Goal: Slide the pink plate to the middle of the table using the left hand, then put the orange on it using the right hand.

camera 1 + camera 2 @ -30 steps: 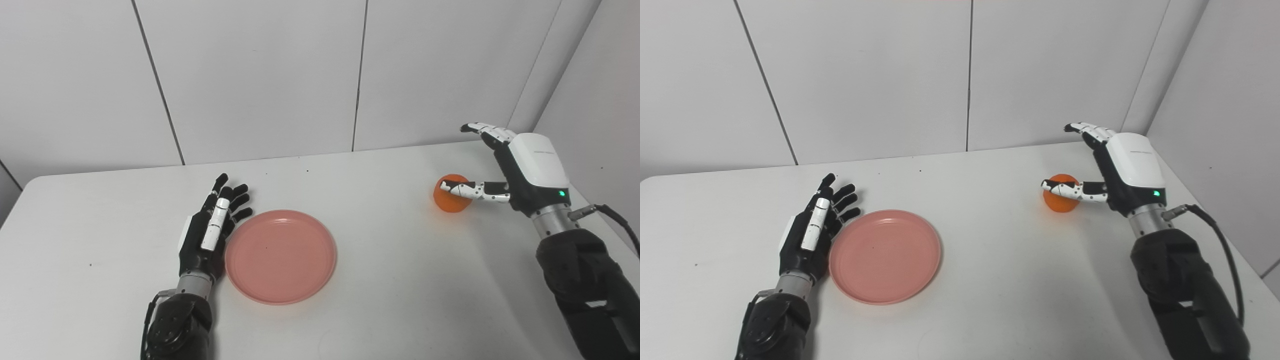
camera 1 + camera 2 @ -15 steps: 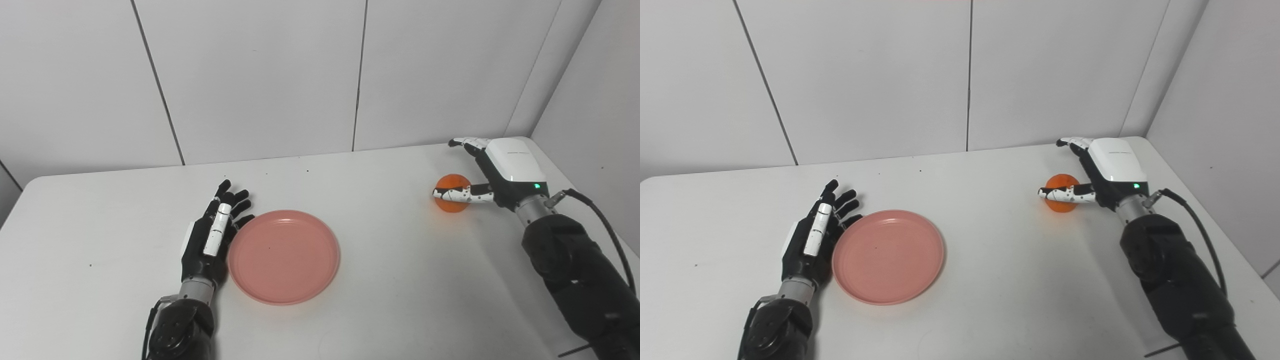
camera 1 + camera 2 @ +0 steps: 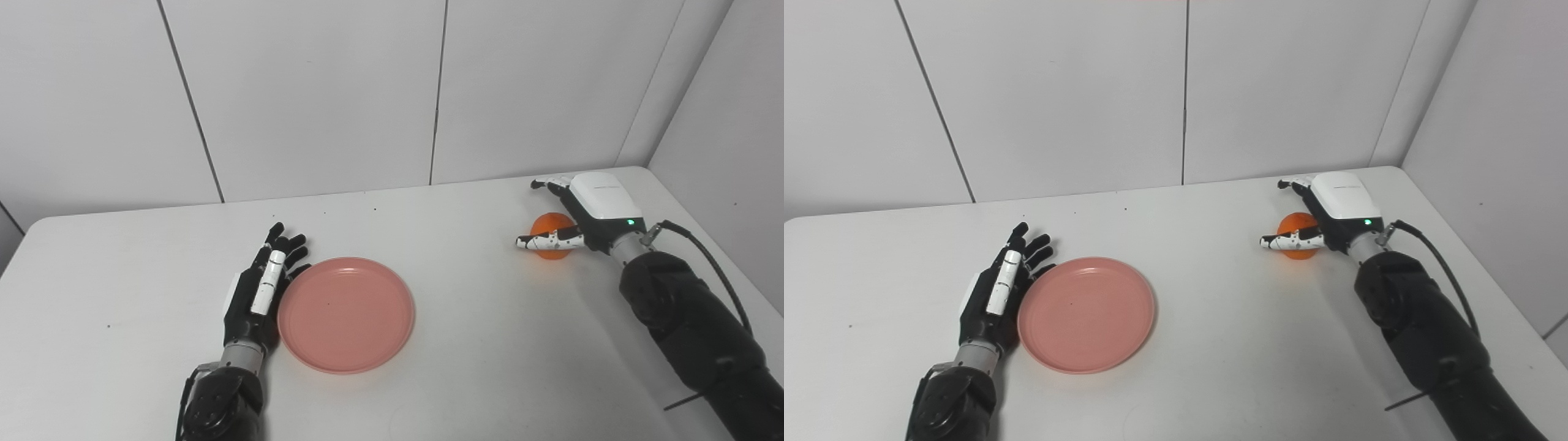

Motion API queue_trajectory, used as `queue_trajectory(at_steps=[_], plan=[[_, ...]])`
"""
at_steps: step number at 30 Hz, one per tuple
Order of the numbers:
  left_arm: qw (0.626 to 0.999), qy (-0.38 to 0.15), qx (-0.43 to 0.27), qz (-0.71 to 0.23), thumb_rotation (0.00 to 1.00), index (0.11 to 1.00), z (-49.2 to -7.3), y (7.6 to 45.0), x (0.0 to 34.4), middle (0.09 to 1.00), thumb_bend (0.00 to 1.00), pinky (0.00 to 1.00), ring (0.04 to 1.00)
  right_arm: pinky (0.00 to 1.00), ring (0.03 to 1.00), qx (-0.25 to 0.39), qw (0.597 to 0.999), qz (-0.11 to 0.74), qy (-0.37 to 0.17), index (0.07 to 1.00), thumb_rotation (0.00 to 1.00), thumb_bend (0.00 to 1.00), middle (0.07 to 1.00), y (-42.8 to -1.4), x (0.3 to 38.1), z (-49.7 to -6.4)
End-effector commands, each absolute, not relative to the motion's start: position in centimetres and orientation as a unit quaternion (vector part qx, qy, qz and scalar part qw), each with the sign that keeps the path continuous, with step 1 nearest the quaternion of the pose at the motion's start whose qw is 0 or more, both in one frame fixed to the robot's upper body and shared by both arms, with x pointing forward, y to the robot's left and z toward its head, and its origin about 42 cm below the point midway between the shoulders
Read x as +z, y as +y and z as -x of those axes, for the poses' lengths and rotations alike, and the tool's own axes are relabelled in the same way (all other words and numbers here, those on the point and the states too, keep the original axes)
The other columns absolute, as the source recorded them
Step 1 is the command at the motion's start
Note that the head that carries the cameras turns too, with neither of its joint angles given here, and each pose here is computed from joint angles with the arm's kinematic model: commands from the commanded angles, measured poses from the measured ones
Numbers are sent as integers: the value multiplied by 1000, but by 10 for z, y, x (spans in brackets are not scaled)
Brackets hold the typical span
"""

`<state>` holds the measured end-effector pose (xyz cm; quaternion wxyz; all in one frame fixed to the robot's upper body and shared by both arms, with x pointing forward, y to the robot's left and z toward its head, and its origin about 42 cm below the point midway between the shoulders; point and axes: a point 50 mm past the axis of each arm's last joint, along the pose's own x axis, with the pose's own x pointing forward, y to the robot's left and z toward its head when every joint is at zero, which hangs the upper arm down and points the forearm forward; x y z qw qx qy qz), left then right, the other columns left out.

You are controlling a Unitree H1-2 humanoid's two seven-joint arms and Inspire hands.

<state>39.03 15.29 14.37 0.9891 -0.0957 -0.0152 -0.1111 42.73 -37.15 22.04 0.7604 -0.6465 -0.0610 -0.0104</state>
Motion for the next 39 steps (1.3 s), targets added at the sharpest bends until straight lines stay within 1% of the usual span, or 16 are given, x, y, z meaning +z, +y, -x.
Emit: queue_trajectory(at_steps=[1, 7, 10, 13, 19, 25, 28, 33, 39], plan=[[987, -39, -124, 91, 730, 929, -394, 147, 159, 852, 818, 782, 863, 728, 805, -29, 748, 655, -102, 782, 673, 737, 817, -374, 254, -439], [988, -36, -125, 86, 729, 928, -395, 147, 157, 850, 829, 774, 854, 703, 794, -23, 743, 660, -110, 780, 678, 735, 811, -365, 254, -444], [988, -33, -126, 85, 726, 925, -394, 146, 156, 846, 830, 778, 853, 700, 794, -20, 742, 661, -112, 781, 694, 737, 812, -361, 256, -448], [988, -31, -127, 83, 722, 928, -394, 145, 156, 848, 827, 773, 853, 706, 795, -17, 739, 664, -111, 781, 687, 740, 814, -357, 256, -450], [988, -32, -122, 91, 709, 919, -391, 144, 158, 839, 824, 780, 848, 712, 793, -9, 732, 674, -99, 772, 649, 745, 811, -354, 254, -453], [987, -32, -127, 90, 698, 923, -389, 144, 158, 847, 795, 789, 849, 709, 794, -9, 745, 664, -72, 763, 639, 745, 814, -357, 246, -455], [987, -34, -126, 89, 705, 924, -389, 144, 159, 844, 815, 769, 847, 700, 795, -11, 748, 661, -63, 768, 634, 740, 816, -359, 242, -455], [987, -37, -125, 94, 697, 915, -387, 144, 161, 836, 832, 761, 840, 688, 790, -13, 749, 659, -60, 767, 626, 735, 813, -363, 237, -455], [987, -36, -127, 96, 689, 921, -387, 145, 160, 834, 804, 768, 842, 689, 790, -17, 748, 661, -57, 770, 620, 734, 814, -365, 236, -455]])
